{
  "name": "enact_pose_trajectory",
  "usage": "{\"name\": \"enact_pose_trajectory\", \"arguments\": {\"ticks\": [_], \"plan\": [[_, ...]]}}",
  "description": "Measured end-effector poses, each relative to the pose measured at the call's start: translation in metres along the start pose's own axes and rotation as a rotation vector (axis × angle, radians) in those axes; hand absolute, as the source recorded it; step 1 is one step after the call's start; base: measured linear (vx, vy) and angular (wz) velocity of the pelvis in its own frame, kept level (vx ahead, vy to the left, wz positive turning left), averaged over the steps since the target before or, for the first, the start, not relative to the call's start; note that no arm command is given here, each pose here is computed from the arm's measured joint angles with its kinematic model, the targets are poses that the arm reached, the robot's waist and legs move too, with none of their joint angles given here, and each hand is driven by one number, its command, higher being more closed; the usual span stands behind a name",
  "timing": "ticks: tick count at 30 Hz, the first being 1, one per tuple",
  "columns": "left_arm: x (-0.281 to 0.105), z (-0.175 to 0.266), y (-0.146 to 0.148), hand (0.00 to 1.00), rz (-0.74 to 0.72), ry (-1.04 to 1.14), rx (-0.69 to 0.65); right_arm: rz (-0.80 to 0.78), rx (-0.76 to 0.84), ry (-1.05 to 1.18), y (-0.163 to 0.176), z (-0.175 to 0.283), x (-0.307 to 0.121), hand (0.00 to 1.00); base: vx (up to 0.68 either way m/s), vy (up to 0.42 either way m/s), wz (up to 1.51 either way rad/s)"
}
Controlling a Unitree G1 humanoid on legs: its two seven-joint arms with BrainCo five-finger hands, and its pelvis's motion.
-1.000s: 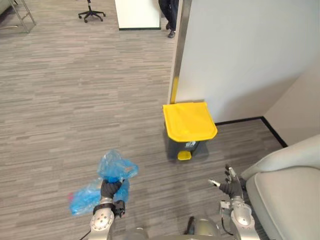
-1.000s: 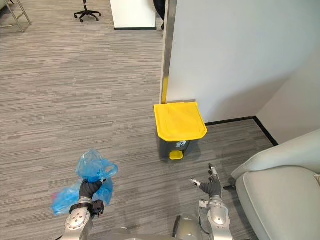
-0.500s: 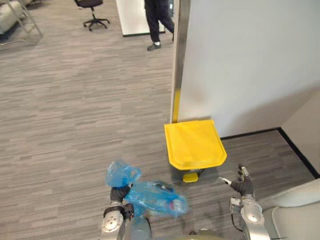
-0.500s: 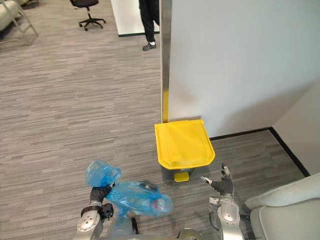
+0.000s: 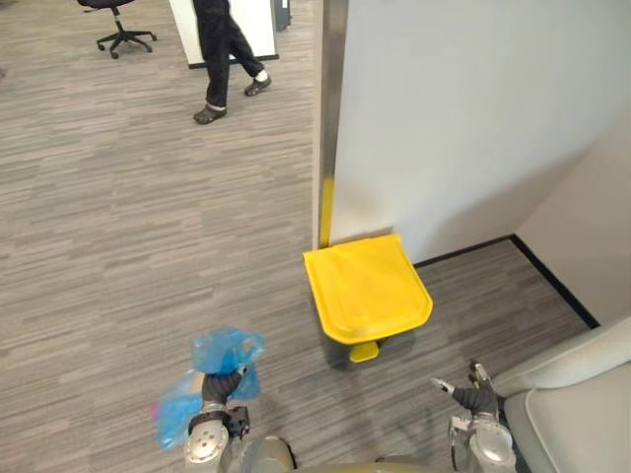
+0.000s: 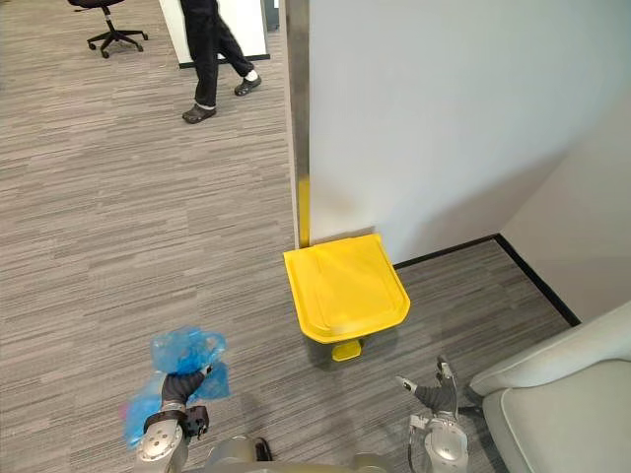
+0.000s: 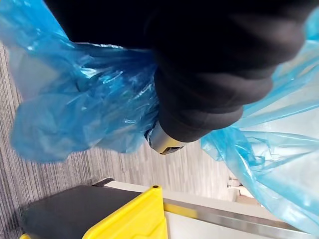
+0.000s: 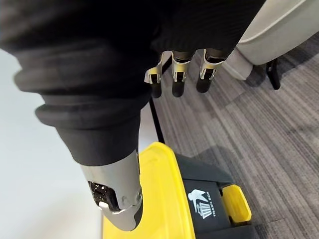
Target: Gather rubbish on tea table into small bin, then transfer packed bag to large trash can.
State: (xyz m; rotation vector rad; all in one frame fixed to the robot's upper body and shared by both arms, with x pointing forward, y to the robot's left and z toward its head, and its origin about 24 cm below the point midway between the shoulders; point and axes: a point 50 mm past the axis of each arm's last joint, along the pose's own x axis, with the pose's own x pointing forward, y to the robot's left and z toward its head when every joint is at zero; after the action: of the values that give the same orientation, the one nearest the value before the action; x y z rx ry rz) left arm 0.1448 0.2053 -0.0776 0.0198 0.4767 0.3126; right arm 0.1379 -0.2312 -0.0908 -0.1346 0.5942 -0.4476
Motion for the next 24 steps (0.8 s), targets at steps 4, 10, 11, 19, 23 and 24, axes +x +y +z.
{"name": "enact_pose_trajectory", "arguments": {"ticks": [4, 10, 11, 19, 23, 24], "plan": [[-0.003, -0.001, 0.001, 1.00, 0.001, 0.002, 0.004, 0.003, 0.004, -0.018, 0.002, 0.006, 0.003, 0.00, 0.02, 0.084, 0.01], [0.009, 0.013, -0.011, 1.00, -0.055, -0.041, 0.043, 0.010, 0.031, -0.030, 0.008, 0.012, 0.006, 0.00, 0.12, 0.015, 0.23], [0.016, 0.023, -0.018, 1.00, -0.081, -0.074, 0.046, -0.006, 0.041, -0.025, 0.004, 0.011, 0.007, 0.00, 0.24, -0.125, 0.76], [0.022, 0.032, -0.045, 1.00, -0.125, -0.100, 0.005, -0.243, 0.121, 0.033, -0.058, 0.001, 0.011, 0.00, 0.38, -0.172, 0.68], [0.024, 0.035, -0.049, 1.00, -0.125, -0.100, -0.053, -0.309, 0.208, 0.030, -0.068, 0.005, 0.014, 0.00, 0.35, -0.158, -0.20], [0.026, 0.040, -0.054, 1.00, -0.134, -0.112, -0.065, -0.334, 0.220, 0.031, -0.074, 0.004, 0.013, 0.00, 0.19, -0.088, 0.04]]}}
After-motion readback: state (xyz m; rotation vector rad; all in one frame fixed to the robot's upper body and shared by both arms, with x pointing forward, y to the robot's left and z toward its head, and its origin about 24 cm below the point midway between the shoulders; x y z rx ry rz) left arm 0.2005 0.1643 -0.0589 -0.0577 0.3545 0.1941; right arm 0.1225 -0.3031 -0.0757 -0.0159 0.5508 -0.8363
